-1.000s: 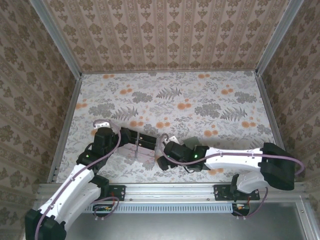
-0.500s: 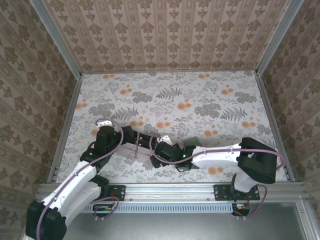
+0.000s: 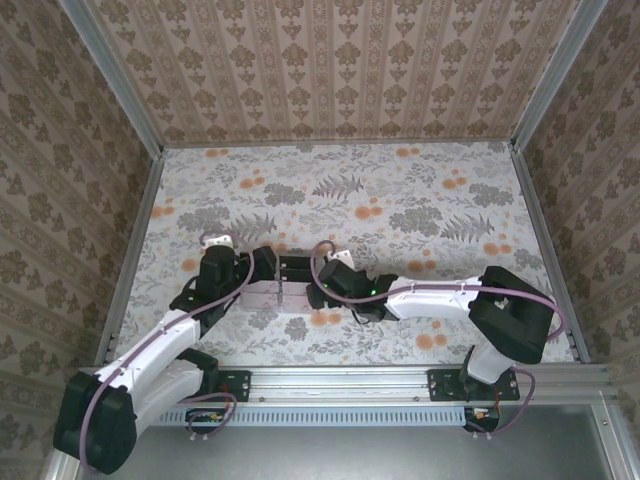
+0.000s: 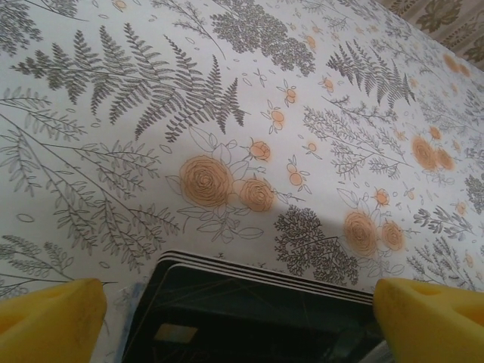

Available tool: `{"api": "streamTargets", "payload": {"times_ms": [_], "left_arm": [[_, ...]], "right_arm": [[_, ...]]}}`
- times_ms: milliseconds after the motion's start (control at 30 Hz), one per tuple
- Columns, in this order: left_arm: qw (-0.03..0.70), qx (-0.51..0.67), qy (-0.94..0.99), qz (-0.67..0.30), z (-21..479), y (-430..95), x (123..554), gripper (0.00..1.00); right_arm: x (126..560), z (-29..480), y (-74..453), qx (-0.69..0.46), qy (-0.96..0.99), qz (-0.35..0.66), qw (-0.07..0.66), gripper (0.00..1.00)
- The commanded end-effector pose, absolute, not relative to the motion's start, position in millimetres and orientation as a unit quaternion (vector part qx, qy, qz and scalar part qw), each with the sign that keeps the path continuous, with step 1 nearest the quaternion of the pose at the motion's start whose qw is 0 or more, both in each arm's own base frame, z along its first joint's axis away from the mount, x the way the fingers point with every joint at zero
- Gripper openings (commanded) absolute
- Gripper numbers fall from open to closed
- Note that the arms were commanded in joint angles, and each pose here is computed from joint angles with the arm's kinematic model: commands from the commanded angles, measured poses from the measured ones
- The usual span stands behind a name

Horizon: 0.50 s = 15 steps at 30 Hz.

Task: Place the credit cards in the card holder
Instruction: Move the storage box to the center of the table.

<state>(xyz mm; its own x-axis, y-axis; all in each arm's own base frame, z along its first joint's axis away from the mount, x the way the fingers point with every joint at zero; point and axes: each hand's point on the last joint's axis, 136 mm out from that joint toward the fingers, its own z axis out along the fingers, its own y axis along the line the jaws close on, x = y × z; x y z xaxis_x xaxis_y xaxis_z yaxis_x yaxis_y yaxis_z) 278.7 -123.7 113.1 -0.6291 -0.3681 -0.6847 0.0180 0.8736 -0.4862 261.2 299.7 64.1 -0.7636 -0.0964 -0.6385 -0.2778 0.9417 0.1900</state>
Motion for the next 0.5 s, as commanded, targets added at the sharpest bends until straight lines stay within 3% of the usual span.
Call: {"api": "streamTargets", "payload": {"times_ms": [0, 467], "left_arm": [[0.423, -0.092, 0.862, -0.266, 122.0, -141.0, 282.6, 1.00], [0.423, -0.016, 0.858, -0.291, 145.1, -216.3, 322.7, 1.00]], "right_arm": [[279.9, 63.4, 287.2, -0.075, 0.930, 0.130, 0.336, 0.96], [344.2, 67.2, 223.9, 0.000, 0.932, 0.074, 0.356, 0.96]]}}
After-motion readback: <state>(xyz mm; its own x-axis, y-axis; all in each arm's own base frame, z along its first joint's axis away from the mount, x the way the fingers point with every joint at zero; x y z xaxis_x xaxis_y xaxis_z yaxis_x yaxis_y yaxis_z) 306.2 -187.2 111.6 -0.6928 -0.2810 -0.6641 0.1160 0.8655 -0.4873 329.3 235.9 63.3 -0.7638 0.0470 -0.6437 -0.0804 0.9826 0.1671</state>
